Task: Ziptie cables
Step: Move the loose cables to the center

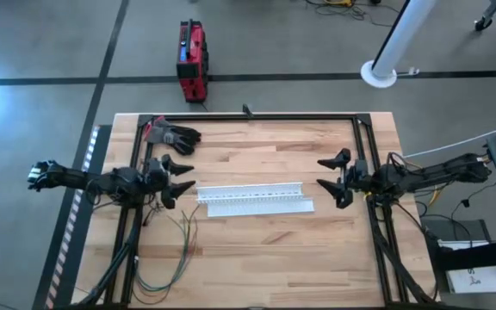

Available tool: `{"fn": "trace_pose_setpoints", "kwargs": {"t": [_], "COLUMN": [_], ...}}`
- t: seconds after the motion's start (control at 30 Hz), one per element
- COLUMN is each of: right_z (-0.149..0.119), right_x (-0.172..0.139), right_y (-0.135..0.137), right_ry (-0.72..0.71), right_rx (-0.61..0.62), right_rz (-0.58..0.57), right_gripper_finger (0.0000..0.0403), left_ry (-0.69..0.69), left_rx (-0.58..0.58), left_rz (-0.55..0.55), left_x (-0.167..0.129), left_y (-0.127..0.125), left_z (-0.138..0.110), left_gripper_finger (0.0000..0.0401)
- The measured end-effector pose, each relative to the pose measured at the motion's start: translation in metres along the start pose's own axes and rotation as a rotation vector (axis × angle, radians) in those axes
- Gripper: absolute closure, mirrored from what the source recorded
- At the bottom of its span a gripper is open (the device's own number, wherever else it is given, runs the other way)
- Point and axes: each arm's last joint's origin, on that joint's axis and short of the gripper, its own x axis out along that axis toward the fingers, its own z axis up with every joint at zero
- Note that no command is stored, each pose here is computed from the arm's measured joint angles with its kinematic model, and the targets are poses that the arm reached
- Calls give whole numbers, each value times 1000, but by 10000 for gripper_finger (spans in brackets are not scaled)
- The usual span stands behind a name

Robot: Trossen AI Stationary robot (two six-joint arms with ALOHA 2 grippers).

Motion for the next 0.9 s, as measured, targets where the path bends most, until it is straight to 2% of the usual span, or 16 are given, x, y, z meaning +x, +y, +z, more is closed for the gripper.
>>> {"fn": "trace_pose_setpoints", "kwargs": {"t": [0.13,0.37,0.47,0.57,0.7,0.8,0.9], "right_z": [-3,-3,-1,-2,-8,-14,-17], "right_x": [16,51,68,85,109,125,142], "right_y": [4,14,19,23,30,34,40], "right_ry": [91,191,220,248,308,369,451], "right_rx": [-129,-310,-377,-369,-375,-382,-371], "right_rz": [0,5,-2,-21,-18,-14,-2], "right_gripper_finger": [94,94,94,94,94,94,94], "left_ry": [-112,-126,-134,-153,-138,-95,-3], "left_rx": [54,17,35,5,0,16,35], "left_rz": [37,46,114,192,195,152,79], "left_x": [0,1,2,2,4,6,9], "left_y": [-1,-1,0,2,2,1,-2], "left_z": [11,11,11,11,9,5,-5], "left_gripper_finger": [127,127,127,127,127,141,173]}}
